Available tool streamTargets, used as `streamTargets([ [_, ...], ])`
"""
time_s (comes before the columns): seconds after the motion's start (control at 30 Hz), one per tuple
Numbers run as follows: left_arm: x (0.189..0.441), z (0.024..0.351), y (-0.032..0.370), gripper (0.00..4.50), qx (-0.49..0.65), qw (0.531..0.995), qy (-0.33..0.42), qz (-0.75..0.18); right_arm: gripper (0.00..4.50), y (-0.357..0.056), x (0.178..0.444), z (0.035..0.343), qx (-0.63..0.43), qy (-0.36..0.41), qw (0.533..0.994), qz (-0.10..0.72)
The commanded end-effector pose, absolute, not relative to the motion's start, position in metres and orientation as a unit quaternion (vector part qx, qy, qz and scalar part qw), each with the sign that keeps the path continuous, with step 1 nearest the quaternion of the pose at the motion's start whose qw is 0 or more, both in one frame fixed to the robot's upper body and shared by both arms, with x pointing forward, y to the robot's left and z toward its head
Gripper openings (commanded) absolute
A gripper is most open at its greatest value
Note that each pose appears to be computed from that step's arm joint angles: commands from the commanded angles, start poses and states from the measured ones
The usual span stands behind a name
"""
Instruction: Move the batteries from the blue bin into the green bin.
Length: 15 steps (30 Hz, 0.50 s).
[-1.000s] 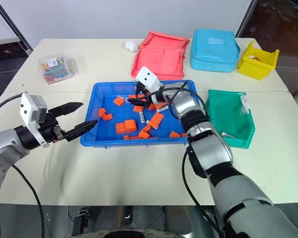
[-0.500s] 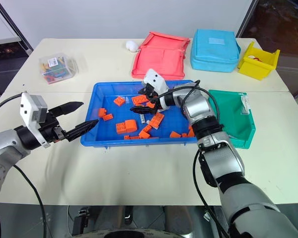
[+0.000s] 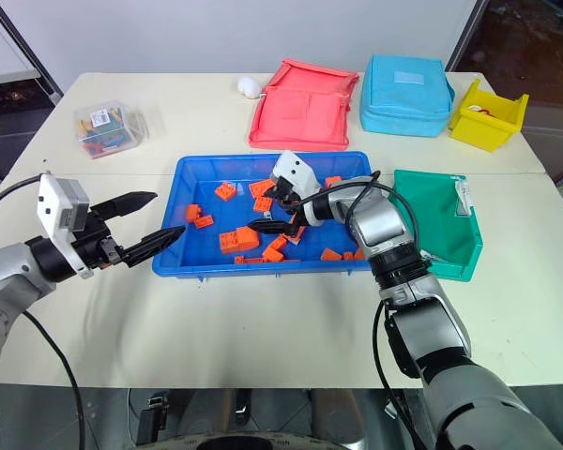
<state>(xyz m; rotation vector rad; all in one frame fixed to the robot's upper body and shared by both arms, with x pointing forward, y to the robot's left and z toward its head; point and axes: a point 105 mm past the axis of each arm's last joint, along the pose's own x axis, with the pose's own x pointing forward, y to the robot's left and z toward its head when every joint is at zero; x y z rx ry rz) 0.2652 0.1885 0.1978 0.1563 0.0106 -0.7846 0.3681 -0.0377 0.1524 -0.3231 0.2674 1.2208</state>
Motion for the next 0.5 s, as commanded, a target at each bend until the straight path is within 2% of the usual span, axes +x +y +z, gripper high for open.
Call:
streamTargets([
  [0.03, 0.264, 0.207, 0.187, 4.5, 0.09, 0.92, -0.013, -0.381, 4.43, -0.031, 0.364, 0.162, -0.167, 0.108, 0.792, 0.577],
  [0.5, 0.262, 0.208, 0.186, 4.5, 0.089, 0.923, -0.022, -0.374, 4.43, -0.035, 0.381, 0.141, -0.232, 0.164, 0.781, 0.557],
])
